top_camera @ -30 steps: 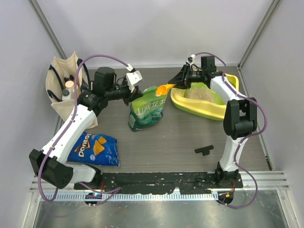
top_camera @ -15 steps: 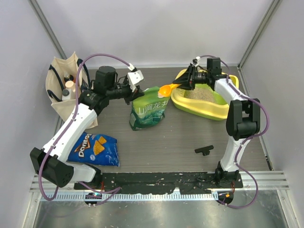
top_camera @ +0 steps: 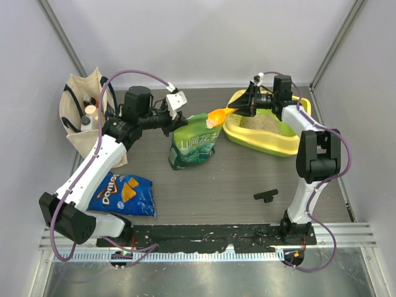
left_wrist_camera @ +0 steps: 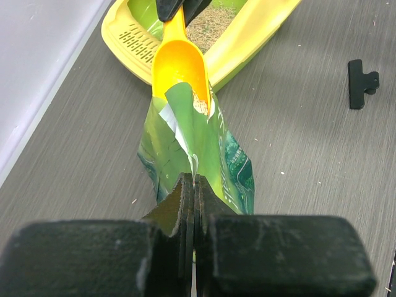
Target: Fill the litter box with clean litter
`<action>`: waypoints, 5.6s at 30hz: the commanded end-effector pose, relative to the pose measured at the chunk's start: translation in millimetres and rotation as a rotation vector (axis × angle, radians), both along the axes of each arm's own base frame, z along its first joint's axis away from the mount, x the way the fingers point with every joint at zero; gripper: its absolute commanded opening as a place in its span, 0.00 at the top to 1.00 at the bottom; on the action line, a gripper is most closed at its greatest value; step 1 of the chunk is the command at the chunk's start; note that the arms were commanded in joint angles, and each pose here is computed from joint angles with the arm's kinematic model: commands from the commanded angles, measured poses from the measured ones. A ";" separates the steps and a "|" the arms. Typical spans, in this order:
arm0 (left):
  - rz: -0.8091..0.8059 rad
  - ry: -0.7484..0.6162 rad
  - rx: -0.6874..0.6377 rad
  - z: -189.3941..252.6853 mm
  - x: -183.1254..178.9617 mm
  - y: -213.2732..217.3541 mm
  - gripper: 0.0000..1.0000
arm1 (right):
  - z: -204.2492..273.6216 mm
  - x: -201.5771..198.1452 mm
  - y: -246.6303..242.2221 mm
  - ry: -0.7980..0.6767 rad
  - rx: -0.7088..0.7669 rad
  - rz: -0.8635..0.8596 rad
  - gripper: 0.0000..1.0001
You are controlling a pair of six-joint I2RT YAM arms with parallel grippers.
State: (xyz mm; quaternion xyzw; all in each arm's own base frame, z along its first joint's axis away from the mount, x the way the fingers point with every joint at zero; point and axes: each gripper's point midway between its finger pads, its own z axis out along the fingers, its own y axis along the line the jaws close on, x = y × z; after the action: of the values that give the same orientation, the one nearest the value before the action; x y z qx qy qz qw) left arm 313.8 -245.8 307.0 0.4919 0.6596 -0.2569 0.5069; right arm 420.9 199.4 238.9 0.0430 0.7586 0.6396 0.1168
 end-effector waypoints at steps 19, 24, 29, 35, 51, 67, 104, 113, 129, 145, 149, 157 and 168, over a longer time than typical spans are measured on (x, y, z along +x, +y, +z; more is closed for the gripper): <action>-0.017 -0.124 -0.066 48.1 -4.4 -1.7 1.00 | 13.9 7.8 -30.5 -0.057 0.072 -0.013 0.99; -0.017 -0.142 -0.061 53.7 -6.7 1.1 1.00 | 14.4 17.8 -40.0 -0.079 0.046 -0.061 0.99; -0.013 -0.150 -0.075 57.6 -6.7 0.3 1.00 | 15.9 20.0 -40.9 -0.072 0.043 -0.070 0.99; -0.013 -0.152 -0.077 59.0 -6.2 0.0 1.00 | 10.2 16.3 -41.9 -0.052 0.047 -0.066 0.99; -0.004 -0.129 -0.063 46.0 4.3 -3.1 1.00 | 39.4 27.5 -90.0 -0.098 0.056 -0.168 0.99; -0.019 -0.103 -0.079 47.0 7.5 -9.7 1.00 | 32.3 82.8 -247.9 -0.209 -0.072 -0.528 0.99; -0.069 -0.153 -0.179 39.0 3.7 -21.1 1.00 | 58.7 11.7 -289.6 -0.591 -1.262 -0.638 0.99; -0.073 -0.168 -0.191 38.0 0.9 -20.6 1.00 | 122.1 -18.6 -230.4 -0.865 -1.292 -0.545 0.99; -0.028 -0.156 -0.159 31.6 -10.1 -7.4 1.00 | 27.6 -163.0 -40.1 -0.679 -0.546 0.184 0.99; -0.001 -0.148 -0.150 32.2 -6.6 -4.9 1.00 | -87.8 -181.8 -44.1 -0.338 -0.460 0.261 0.94; 0.016 -0.156 -0.135 31.3 -7.2 -0.6 1.00 | -110.7 -158.3 -44.8 -0.275 -0.422 0.134 0.94; 0.033 -0.152 -0.114 24.2 -7.6 4.2 1.00 | -129.3 -165.3 -51.1 -0.285 -0.481 0.128 0.92; 0.024 -0.141 -0.116 21.8 -5.9 1.0 1.00 | -144.8 -156.8 -67.3 -0.236 -0.606 0.021 0.71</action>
State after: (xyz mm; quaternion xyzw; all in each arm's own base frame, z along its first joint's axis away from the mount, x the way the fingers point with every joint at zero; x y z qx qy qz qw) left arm 311.6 -245.1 304.3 0.4666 0.6381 -0.2595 0.5547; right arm 242.8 148.3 96.1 -0.0668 0.8770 0.4524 0.1471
